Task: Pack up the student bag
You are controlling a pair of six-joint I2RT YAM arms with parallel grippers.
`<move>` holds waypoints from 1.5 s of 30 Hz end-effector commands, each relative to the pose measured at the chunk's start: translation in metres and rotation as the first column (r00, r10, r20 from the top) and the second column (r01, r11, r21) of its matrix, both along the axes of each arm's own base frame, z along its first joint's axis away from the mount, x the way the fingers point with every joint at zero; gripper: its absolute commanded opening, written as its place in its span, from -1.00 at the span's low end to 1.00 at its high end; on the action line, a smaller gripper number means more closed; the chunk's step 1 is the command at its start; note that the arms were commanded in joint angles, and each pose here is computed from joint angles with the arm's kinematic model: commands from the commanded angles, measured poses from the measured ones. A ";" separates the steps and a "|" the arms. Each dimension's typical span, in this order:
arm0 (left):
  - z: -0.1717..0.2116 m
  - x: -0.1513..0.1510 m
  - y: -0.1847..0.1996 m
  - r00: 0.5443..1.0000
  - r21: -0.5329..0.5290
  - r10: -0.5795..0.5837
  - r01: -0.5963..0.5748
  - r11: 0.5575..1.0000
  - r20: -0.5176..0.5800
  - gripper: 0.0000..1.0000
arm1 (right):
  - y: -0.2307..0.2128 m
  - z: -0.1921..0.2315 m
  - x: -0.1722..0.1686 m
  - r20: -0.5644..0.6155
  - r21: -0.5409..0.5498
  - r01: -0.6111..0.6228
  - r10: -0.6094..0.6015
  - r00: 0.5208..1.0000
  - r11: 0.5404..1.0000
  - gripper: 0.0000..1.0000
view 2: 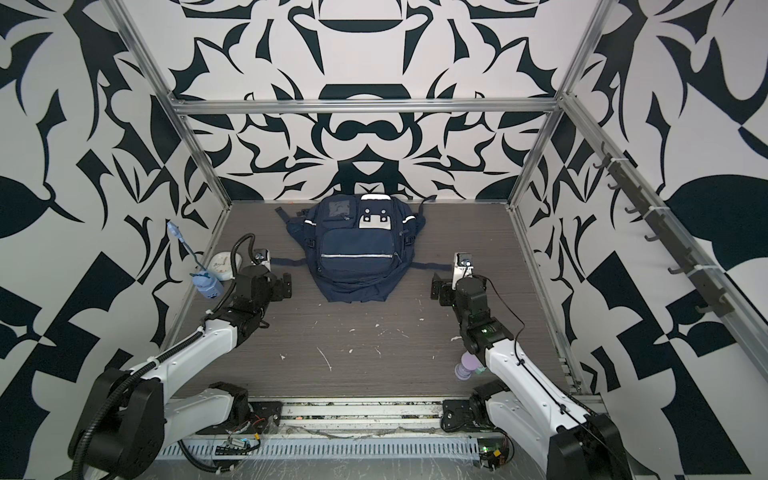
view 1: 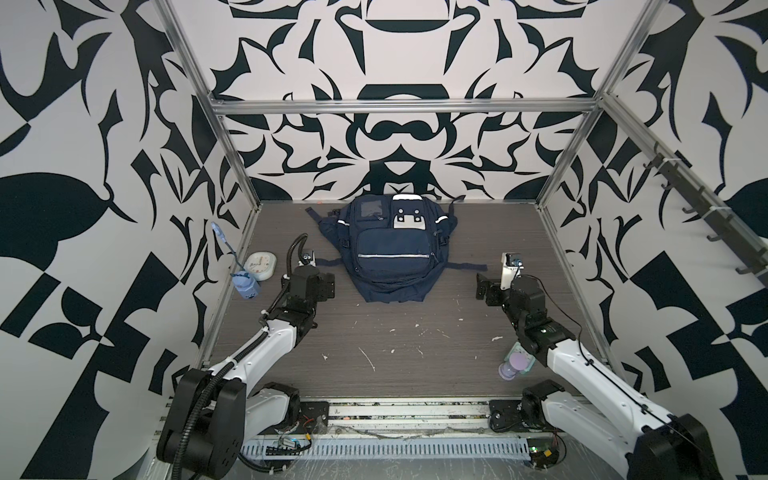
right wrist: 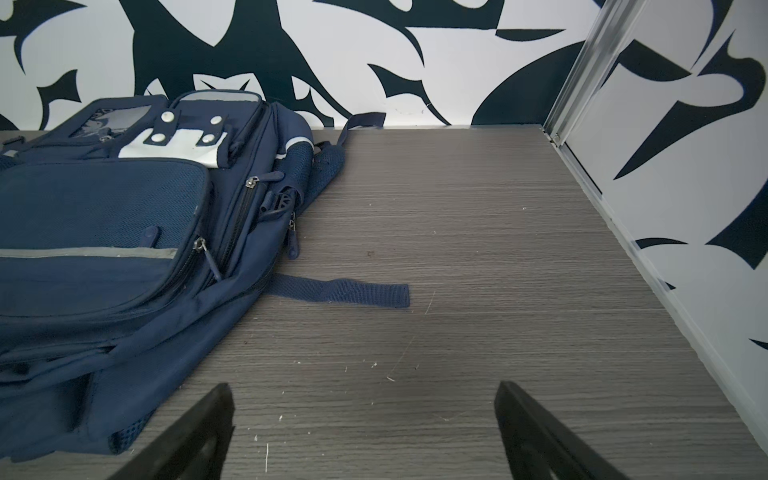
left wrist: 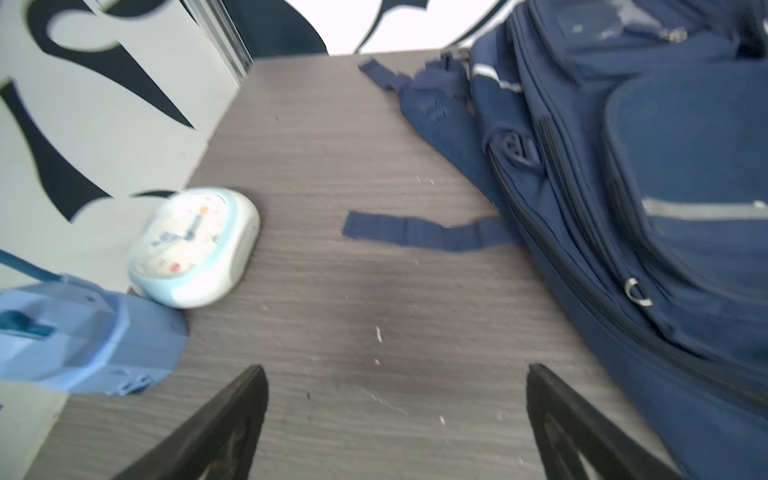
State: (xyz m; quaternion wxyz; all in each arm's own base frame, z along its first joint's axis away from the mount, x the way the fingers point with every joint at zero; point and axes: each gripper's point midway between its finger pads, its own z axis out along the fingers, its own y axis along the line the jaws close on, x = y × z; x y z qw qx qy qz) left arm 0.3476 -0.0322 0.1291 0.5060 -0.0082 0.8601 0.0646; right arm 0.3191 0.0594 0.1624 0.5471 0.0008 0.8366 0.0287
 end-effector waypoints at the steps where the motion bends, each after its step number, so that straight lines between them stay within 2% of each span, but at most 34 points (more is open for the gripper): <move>1: 0.013 0.006 0.017 0.994 -0.004 0.031 -0.031 1.000 0.105 0.99 | 0.003 0.011 0.005 0.047 0.006 -0.018 0.018 0.999 1.000 1.00; 6: 0.008 0.017 0.026 0.976 -0.039 -0.007 0.016 0.999 0.218 0.99 | 0.006 0.012 0.007 0.057 0.010 -0.032 0.031 0.998 0.999 1.00; 8: -0.008 0.024 0.026 0.982 -0.058 -0.026 0.037 0.998 0.187 0.98 | 0.007 0.014 0.009 0.064 0.010 -0.033 0.032 0.997 0.999 1.00; 11: -0.020 0.036 0.022 0.974 -0.076 -0.064 0.083 0.994 0.218 0.98 | 0.014 0.016 0.011 0.067 0.015 -0.072 0.071 0.995 0.997 1.00; 14: -0.039 0.040 0.022 0.980 -0.115 -0.087 0.109 0.987 0.181 0.98 | 0.014 0.016 0.011 0.070 0.007 -0.074 0.073 0.995 0.997 0.99; 16: -0.038 0.041 0.015 0.967 -0.126 -0.145 0.173 0.977 0.209 0.98 | 0.014 0.016 0.010 0.071 0.006 -0.076 0.076 0.995 0.997 0.99; 19: -0.043 0.044 0.002 0.964 -0.140 -0.221 0.241 0.960 0.145 0.98 | 0.012 0.011 0.012 0.057 0.001 -0.081 0.081 0.995 0.997 0.99; 23: -0.043 0.046 0.004 0.966 -0.137 -0.210 0.231 0.963 0.152 0.98 | -0.010 -0.002 0.018 0.052 -0.004 -0.009 0.009 0.999 1.000 0.99; 25: -0.042 0.046 0.003 0.965 -0.140 -0.215 0.236 0.962 0.153 0.98 | -0.031 -0.011 0.020 0.064 -0.035 0.073 -0.071 0.995 0.997 1.00; 28: -0.042 0.046 0.004 0.965 -0.138 -0.211 0.233 0.963 0.156 0.98 | -0.050 -0.016 0.021 0.103 -0.112 0.138 -0.127 0.987 0.984 1.00; 30: -0.042 0.046 0.004 0.965 -0.139 -0.209 0.231 0.963 0.156 0.98 | -0.058 -0.021 0.025 0.114 -0.109 0.165 -0.152 0.982 0.980 1.00; 35: -0.042 0.046 0.004 0.966 -0.139 -0.208 0.230 0.963 0.155 0.98 | -0.068 -0.030 0.040 0.141 -0.083 0.169 -0.156 0.978 0.982 1.00; 38: -0.042 0.046 0.004 0.966 -0.140 -0.208 0.230 0.963 0.156 0.98 | -0.068 -0.046 0.050 0.117 -0.013 0.127 -0.124 0.985 0.992 1.00; 43: -0.043 0.046 0.004 0.966 -0.141 -0.206 0.228 0.963 0.153 0.98 | -0.058 -0.077 0.057 0.103 -0.014 0.059 -0.057 0.993 0.998 1.00; 44: -0.043 0.046 0.004 0.966 -0.141 -0.206 0.228 0.963 0.154 0.98 | -0.053 -0.075 0.061 0.132 -0.008 0.031 -0.030 0.991 0.999 0.99; 45: -0.043 0.046 0.005 0.966 -0.141 -0.206 0.228 0.964 0.154 0.98 | -0.051 -0.081 0.060 0.081 -0.023 0.012 -0.010 0.997 1.000 0.99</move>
